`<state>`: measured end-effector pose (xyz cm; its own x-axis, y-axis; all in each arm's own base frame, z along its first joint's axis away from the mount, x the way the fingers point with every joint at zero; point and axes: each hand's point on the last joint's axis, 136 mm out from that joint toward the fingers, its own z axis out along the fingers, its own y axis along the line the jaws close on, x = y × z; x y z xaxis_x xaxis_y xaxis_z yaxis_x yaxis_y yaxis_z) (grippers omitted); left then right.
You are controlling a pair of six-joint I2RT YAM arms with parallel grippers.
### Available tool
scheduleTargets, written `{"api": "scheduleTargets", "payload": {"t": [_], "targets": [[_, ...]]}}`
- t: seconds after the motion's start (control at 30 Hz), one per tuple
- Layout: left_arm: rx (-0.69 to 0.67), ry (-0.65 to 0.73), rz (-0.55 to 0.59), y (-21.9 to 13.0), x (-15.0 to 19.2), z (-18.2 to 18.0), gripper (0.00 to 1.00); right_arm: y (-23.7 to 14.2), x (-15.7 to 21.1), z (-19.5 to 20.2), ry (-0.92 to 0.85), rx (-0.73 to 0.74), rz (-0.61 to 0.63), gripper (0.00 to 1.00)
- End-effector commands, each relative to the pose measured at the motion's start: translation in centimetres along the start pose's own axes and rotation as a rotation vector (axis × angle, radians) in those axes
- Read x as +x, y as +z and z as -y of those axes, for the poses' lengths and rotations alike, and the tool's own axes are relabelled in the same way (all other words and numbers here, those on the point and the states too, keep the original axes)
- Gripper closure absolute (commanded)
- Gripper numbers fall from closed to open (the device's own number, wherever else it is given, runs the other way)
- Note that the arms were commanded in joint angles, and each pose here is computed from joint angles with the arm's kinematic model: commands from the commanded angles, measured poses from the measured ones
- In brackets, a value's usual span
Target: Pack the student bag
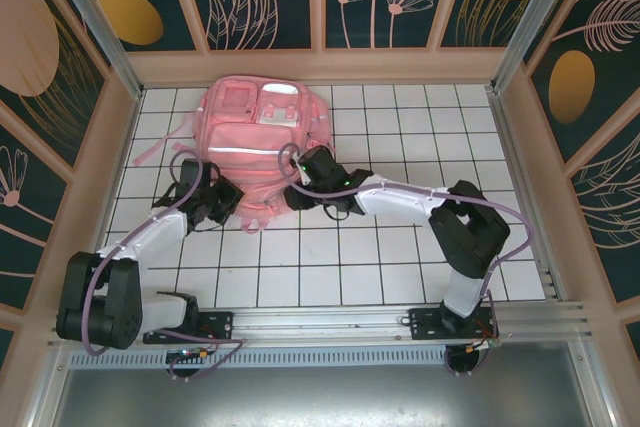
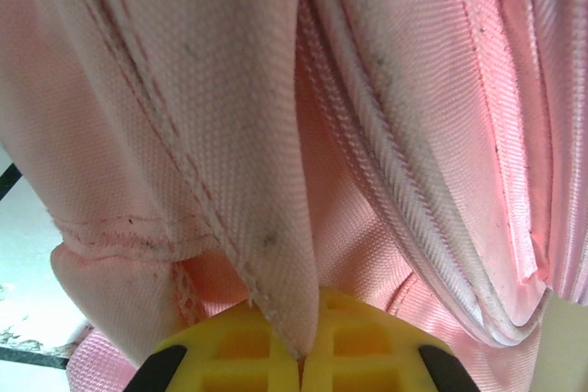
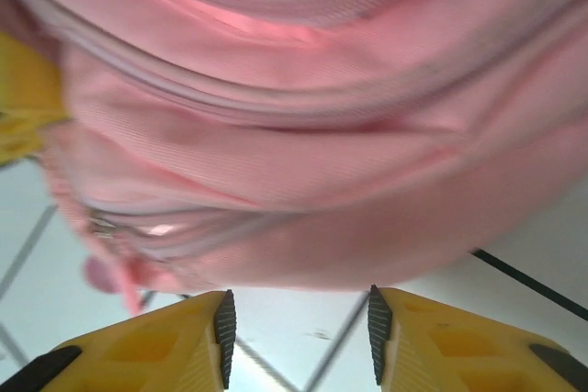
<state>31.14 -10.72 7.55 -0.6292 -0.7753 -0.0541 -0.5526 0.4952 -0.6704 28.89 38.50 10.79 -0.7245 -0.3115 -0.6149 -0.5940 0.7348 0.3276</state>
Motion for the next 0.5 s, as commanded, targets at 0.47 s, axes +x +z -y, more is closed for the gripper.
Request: {"api": "scheduleTargets", "payload": {"t": [0.47], "targets": [[0.049, 0.038, -0.003, 0.1, -0.4, 1.6, 1.00, 2.8, 2.5, -6.4, -0.024, -0.173, -0.136, 0.66]]}}
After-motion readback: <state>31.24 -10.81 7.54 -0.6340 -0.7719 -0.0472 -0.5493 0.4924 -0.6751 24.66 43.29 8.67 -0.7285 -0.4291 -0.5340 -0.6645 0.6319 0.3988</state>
